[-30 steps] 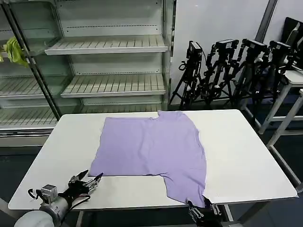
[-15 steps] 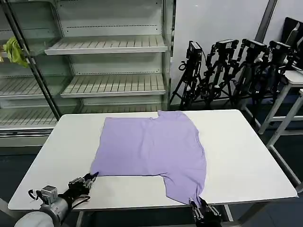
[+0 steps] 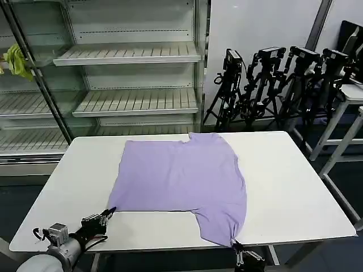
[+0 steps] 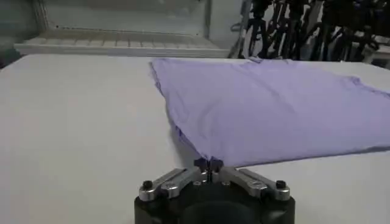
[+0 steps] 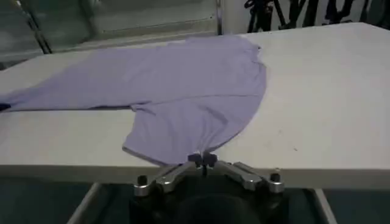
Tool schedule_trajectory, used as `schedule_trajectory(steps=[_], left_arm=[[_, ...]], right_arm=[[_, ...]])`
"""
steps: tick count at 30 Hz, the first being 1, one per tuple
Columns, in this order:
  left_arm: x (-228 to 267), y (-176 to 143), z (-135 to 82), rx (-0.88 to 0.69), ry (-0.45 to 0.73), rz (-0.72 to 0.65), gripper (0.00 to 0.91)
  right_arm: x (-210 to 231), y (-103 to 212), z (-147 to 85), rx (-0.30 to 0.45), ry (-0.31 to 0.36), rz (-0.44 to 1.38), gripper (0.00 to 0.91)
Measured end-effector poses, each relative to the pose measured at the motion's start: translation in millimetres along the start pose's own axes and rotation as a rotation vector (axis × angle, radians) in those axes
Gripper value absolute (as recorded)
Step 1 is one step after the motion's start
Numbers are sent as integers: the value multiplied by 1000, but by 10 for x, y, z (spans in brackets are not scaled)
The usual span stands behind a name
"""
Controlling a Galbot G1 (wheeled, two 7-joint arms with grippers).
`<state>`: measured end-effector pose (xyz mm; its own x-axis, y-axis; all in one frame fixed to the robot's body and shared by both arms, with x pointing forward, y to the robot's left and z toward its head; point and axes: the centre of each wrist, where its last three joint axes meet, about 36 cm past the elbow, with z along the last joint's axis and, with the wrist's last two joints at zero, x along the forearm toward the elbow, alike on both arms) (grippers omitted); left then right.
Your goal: Fold and organize the clothes.
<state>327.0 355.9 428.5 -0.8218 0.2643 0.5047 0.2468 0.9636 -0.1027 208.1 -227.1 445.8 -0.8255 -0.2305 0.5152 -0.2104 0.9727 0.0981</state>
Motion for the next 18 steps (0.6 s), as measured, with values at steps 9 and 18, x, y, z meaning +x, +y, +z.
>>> schedule_trajectory(steps=[9, 18], left_arm=[[129, -26, -36, -13, 1, -4, 50], [328, -101, -120, -31, -22, -7, 50]], right_arm=[[210, -51, -116, 25, -13, 2, 0], [427, -73, -287, 59, -45, -2, 0]])
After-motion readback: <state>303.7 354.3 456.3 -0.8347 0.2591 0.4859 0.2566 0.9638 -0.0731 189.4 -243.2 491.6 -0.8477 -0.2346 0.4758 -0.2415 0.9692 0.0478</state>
